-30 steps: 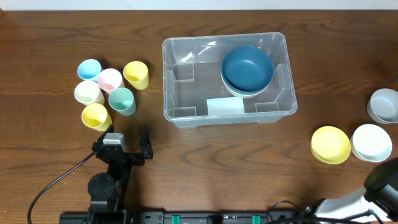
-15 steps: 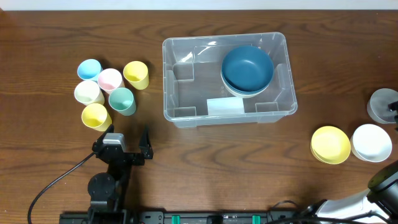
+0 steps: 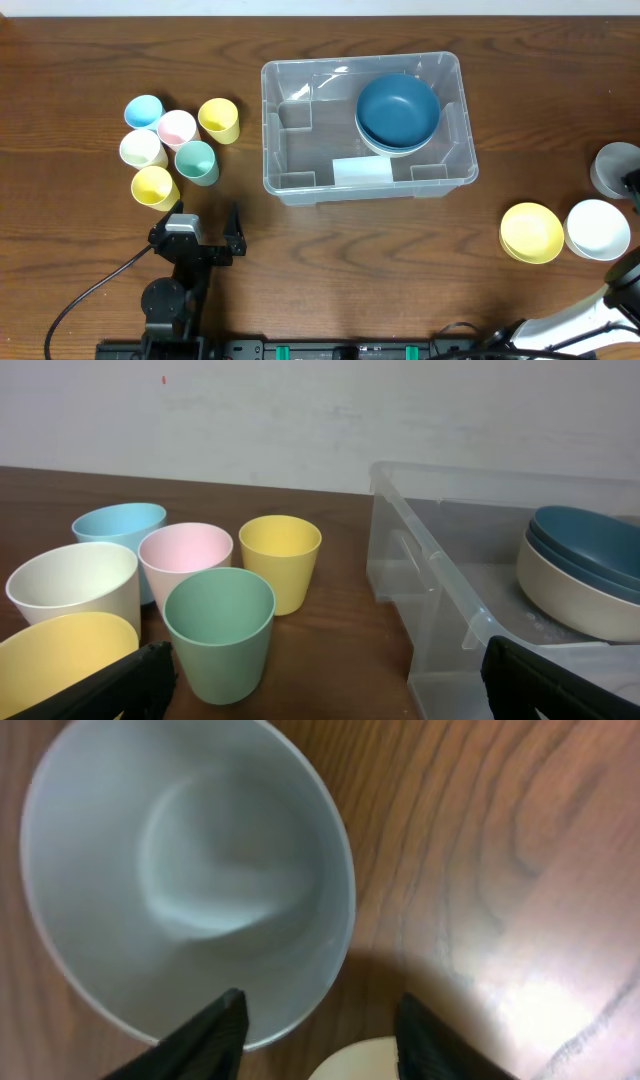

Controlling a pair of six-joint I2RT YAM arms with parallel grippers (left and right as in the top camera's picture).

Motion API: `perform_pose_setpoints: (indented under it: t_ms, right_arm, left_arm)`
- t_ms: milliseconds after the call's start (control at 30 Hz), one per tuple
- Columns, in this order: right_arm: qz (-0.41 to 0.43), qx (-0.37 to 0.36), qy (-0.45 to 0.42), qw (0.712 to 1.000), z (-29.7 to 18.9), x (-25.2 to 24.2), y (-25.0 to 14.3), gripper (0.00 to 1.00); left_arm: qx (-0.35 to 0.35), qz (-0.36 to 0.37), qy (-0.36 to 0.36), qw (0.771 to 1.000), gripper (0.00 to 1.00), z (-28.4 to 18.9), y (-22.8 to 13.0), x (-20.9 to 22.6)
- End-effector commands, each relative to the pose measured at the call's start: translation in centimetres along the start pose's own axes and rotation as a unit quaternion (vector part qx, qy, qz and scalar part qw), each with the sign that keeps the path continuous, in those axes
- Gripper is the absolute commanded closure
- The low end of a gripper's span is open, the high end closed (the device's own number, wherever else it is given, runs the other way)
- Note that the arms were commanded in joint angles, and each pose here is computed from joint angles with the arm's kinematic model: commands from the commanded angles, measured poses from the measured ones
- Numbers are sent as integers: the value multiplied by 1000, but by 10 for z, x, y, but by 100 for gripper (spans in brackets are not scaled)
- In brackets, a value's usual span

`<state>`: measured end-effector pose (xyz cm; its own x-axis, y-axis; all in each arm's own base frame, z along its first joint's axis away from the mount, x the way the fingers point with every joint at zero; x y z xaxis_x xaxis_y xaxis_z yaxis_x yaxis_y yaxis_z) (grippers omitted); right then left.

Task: Pack container
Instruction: 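Release the bowl and move the right gripper to the white bowl at right, then grasp the white bowl's rim with the right gripper and lift it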

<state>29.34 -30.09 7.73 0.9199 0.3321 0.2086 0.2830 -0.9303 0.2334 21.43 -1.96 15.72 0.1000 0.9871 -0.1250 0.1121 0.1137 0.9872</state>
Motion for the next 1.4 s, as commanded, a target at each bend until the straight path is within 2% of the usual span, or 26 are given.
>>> perform_pose_setpoints:
  t_ms: [0, 167, 500, 833, 933, 1000, 1267, 1367]
  right_arm:
    - [2, -8, -8, 1000, 4, -7, 5, 58]
    - [-1, -20, -19, 1000, 5, -10, 9, 62]
    - [-4, 3, -29, 1000, 28, -15, 3, 66]
    - [-9, -7, -26, 1000, 28, -14, 7, 88]
    - [-10, -6, -10, 1000, 26, -8, 9, 96]
    - [-10, -7, 0, 1000, 23, -4, 11, 98]
    - [-18, -22, 75, 997, -13, 28, 29, 99]
    - [-29, -25, 152, 988, -41, 54, 34, 99]
  left_arm:
    - [24, 7, -2, 1000, 2, 1, -14, 0]
    - [24, 7, -2, 1000, 2, 1, -14, 0]
    - [24, 7, -2, 1000, 2, 1, -14, 0]
    - [24, 7, -2, 1000, 2, 1, -14, 0]
    - [24, 7, -2, 1000, 2, 1, -14, 0]
    - [24, 7, -2, 1000, 2, 1, -14, 0]
    - [24, 7, -2, 1000, 2, 1, -14, 0]
    - [24, 7, -2, 1000, 2, 1, -14, 0]
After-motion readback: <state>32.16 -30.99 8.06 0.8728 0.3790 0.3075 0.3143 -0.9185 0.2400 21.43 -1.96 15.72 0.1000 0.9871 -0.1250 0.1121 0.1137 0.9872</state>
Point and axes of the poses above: each gripper's point midway between its finger pads, its own z axis out along the fingers, its own x axis along the line the jaws close on, y = z × x, the point moved 3 cm from there along -z, back along the fingers, and after that the axes turned 1 degree about z, right-handed, at the moved point
